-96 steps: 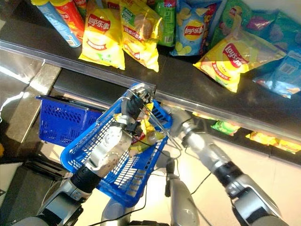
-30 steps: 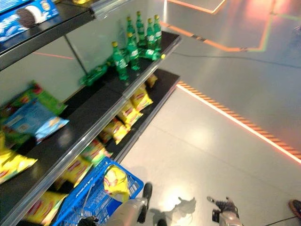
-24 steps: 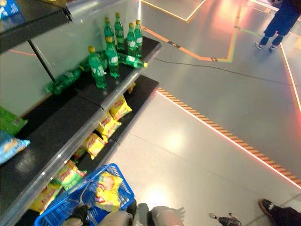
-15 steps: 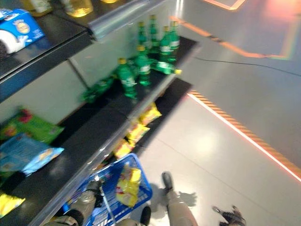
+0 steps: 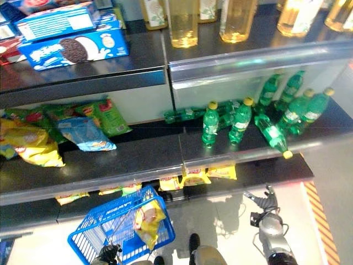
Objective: Pick up the snacks into the basket
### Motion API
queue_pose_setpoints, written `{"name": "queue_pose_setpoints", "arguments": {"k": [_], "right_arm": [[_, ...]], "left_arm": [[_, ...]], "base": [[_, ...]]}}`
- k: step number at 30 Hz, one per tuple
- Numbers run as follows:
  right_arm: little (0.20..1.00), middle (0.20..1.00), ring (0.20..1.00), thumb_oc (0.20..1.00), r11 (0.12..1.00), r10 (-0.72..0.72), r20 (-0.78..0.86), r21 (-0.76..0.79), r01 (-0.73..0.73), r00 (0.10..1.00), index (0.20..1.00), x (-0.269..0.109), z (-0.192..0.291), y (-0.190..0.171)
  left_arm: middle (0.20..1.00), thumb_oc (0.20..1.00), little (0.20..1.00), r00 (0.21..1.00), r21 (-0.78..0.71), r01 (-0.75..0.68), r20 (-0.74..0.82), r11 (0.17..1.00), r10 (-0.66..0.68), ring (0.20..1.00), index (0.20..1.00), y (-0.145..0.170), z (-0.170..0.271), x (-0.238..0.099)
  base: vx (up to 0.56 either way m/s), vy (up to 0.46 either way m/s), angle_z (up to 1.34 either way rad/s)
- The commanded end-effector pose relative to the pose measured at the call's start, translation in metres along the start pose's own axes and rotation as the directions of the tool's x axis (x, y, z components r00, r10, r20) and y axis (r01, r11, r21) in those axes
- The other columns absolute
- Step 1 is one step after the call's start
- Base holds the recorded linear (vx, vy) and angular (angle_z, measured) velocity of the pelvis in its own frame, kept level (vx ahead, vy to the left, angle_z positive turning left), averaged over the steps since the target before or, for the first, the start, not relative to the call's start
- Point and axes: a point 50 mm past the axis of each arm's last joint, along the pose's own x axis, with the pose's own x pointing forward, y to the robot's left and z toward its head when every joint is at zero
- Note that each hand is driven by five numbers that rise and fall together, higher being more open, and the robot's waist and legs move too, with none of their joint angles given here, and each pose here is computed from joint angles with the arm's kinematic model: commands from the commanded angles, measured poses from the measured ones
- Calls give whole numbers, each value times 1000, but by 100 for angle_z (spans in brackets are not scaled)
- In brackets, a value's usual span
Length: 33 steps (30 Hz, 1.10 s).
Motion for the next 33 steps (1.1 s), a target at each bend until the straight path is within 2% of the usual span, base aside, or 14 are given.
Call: {"name": "queue_pose_setpoints", "arguments": {"k": [1, 2, 11, 16, 26, 33], "right_arm": [[1000, 1000, 1000, 1000, 997, -11, 147, 73, 0, 989, 1000, 3, 29, 0], [1000, 1000, 1000, 1000, 995, 12, 207, 91, -32, 978, 1000, -1, 41, 7], [1000, 1000, 1000, 1000, 993, 65, 280, 74, -89, 958, 1000, -11, 52, 12], [1000, 1000, 1000, 1000, 988, 122, 406, 38, -150, 906, 1000, -15, 83, 26], [1000, 1000, 1000, 1000, 997, 61, 429, 25, -80, 901, 1000, -11, 90, 10], [1000, 1000, 1000, 1000, 996, -61, 401, 85, 29, 914, 1000, 0, 94, -10]], "left_arm": [[200, 200, 200, 998, -48, -62, -5, 997, 62, 200, 200, 14, -10, -1], [200, 200, 200, 996, -30, -83, 24, 996, 84, 200, 200, 19, -2, 1], [200, 200, 200, 994, -63, -67, 84, 996, 72, 200, 200, 11, 12, 0], [200, 200, 200, 977, -79, -88, 189, 993, 101, 200, 200, 28, 34, 2], [200, 200, 200, 946, -108, -52, 313, 993, 83, 200, 200, 31, 50, -7], [200, 200, 200, 872, -136, 18, 487, 991, 51, 200, 200, 43, 75, -26]], "base": [[-39, 2, 78], [-43, 19, 51], [-35, 175, 20], [-93, 160, 9], [56, -9, 15], [36, -13, 10]]}}
